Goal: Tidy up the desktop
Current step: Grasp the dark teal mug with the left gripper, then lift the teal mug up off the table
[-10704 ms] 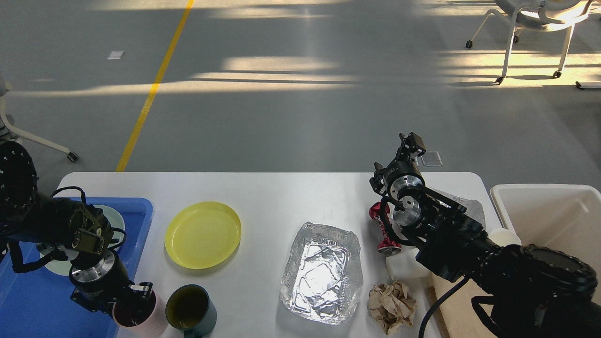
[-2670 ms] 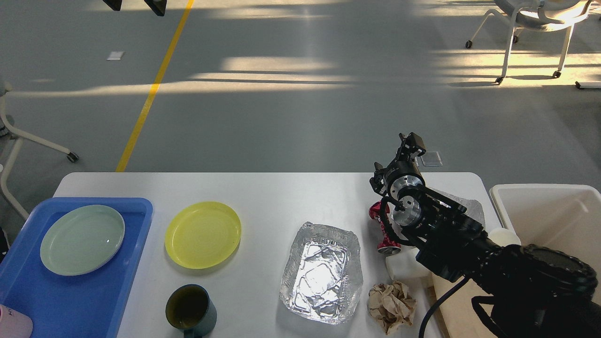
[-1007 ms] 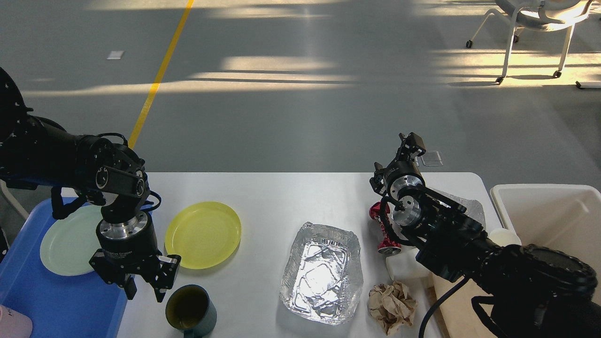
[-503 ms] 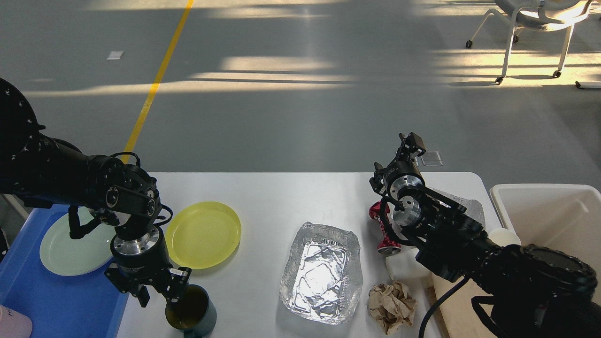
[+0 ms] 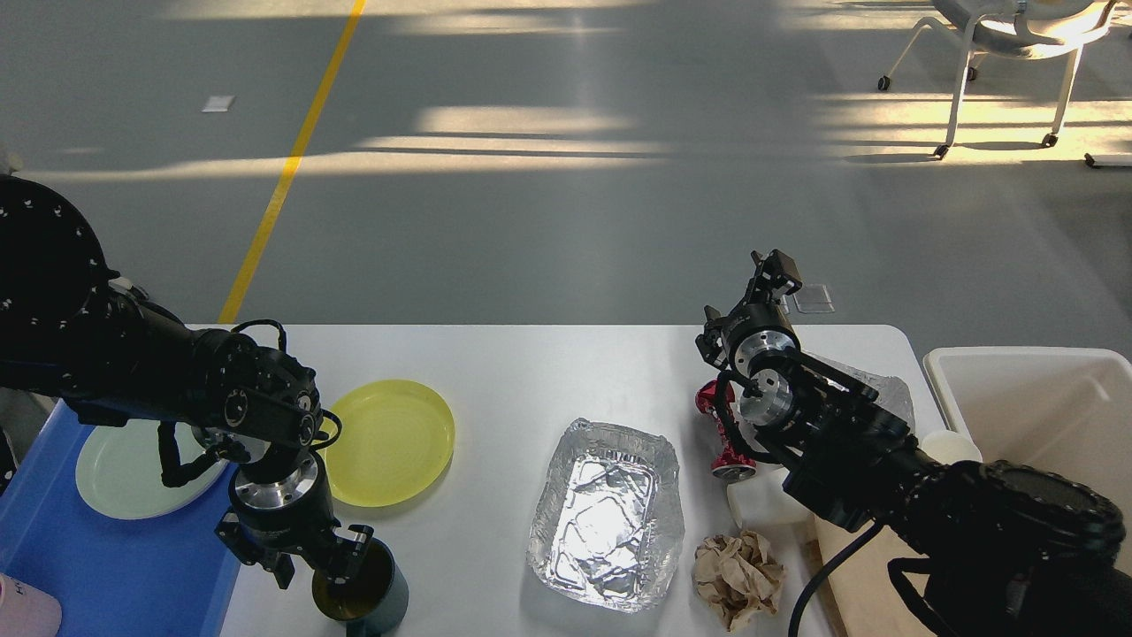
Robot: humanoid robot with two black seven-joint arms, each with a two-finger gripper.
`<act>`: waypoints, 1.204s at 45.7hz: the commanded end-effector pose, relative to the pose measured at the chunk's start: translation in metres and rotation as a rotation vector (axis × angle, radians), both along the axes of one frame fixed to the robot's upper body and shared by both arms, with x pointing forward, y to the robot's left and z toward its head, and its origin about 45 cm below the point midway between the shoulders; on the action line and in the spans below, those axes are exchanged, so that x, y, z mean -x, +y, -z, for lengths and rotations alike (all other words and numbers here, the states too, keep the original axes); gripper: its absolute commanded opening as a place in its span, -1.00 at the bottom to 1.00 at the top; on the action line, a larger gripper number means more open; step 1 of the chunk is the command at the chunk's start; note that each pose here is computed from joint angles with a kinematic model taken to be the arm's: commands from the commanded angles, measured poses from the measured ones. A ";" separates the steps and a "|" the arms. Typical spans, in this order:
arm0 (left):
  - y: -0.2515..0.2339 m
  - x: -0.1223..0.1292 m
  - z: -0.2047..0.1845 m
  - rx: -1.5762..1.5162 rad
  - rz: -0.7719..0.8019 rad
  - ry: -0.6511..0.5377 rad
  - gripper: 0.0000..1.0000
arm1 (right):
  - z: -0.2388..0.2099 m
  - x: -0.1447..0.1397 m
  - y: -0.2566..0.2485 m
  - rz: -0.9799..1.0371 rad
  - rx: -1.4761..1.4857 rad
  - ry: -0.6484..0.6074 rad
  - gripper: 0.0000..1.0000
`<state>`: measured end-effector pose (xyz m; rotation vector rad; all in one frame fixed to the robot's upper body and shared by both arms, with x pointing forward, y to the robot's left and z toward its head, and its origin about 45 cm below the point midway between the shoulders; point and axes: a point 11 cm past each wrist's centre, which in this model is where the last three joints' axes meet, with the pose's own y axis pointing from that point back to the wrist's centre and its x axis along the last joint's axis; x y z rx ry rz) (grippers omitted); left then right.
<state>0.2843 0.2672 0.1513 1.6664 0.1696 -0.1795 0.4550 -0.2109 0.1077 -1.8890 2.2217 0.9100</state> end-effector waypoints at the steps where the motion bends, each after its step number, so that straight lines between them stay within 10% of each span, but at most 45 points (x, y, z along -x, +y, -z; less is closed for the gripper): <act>1: 0.000 0.001 0.006 -0.004 0.005 -0.020 0.02 | 0.000 0.000 0.000 0.000 0.000 0.000 1.00; 14: -0.005 -0.001 0.020 -0.004 0.014 -0.103 -0.06 | 0.000 0.000 0.000 0.000 0.000 0.000 1.00; 33: -0.004 0.013 0.030 -0.031 0.033 -0.045 -0.98 | 0.000 0.000 0.000 -0.001 0.001 0.000 1.00; 55: 0.006 0.008 0.001 -0.029 0.006 0.014 -1.00 | 0.000 0.000 0.000 0.000 0.002 0.000 1.00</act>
